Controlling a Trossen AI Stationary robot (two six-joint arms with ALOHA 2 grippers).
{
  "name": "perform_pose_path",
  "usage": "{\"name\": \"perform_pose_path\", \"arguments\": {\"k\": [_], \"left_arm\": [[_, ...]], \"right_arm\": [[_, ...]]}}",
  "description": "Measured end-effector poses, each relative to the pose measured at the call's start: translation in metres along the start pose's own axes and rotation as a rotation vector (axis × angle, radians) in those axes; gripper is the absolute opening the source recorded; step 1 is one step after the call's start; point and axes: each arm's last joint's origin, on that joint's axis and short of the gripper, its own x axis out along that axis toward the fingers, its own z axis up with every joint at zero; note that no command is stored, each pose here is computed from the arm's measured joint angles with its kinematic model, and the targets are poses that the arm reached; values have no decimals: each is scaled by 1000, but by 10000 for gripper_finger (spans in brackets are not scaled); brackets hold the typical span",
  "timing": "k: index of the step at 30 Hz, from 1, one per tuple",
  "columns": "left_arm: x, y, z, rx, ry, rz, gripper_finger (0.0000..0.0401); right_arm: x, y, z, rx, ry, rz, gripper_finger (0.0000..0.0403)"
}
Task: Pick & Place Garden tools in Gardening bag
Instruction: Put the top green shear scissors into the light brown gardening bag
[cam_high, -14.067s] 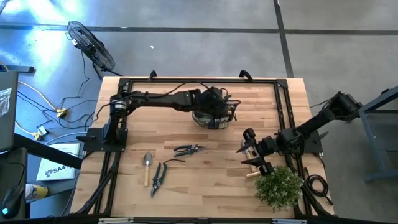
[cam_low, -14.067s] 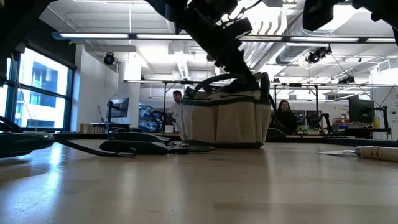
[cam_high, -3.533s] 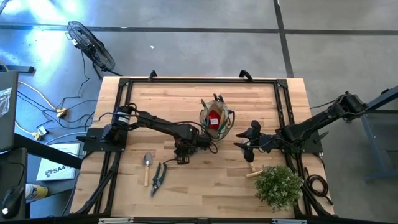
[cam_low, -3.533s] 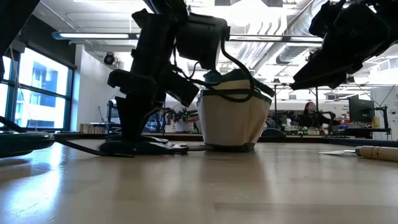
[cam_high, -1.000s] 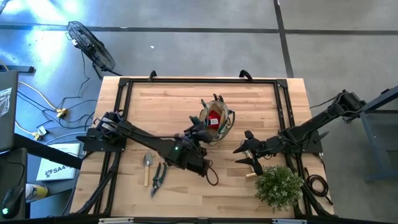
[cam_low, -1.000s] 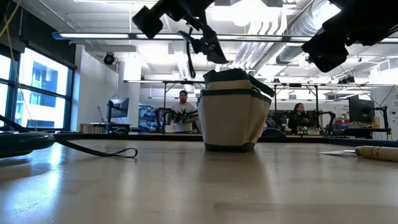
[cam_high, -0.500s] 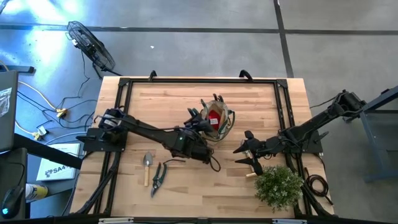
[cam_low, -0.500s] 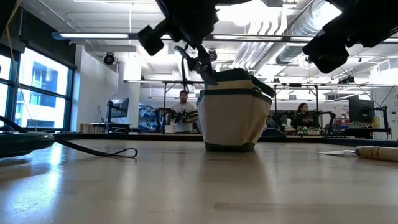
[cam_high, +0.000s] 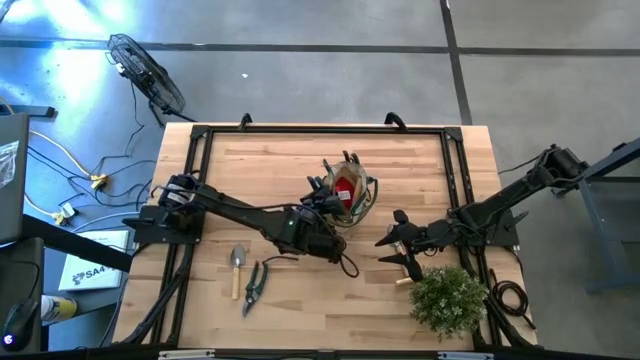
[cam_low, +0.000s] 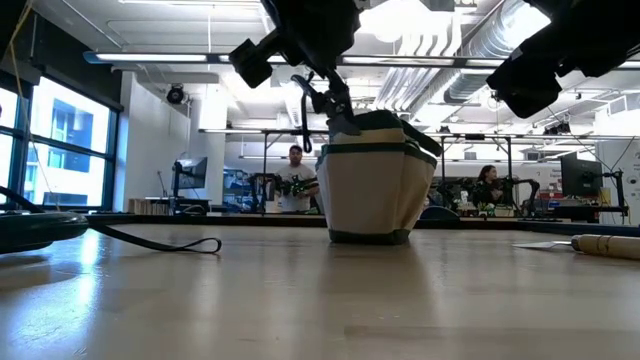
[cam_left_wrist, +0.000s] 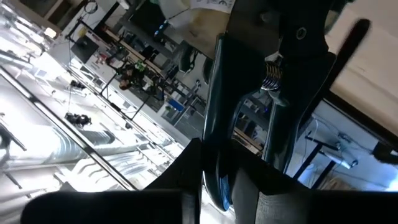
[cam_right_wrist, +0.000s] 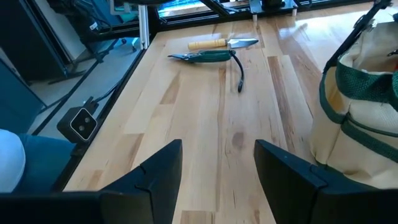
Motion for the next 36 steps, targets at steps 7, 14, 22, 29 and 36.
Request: {"name": "perform_pose_path", "arguments": {"k": [7,14,22,29,36], "left_arm": [[9,-6,12,90,13,-19,40],[25,-8,22,71,55,-31,40],[20,6,15,28,52,-16,40],[29,10,11,8,63,-28,40],[40,10,8,-4,89,-43,40]], "right_arm": [[0,0,0,1,-3,1,191],[0,0,0,15,-1,1,191],[0,0,-1,7,13,-4,191],[0,0,-1,3,13,-4,191],[0,-1,-2,2,18,-6,191]]}}
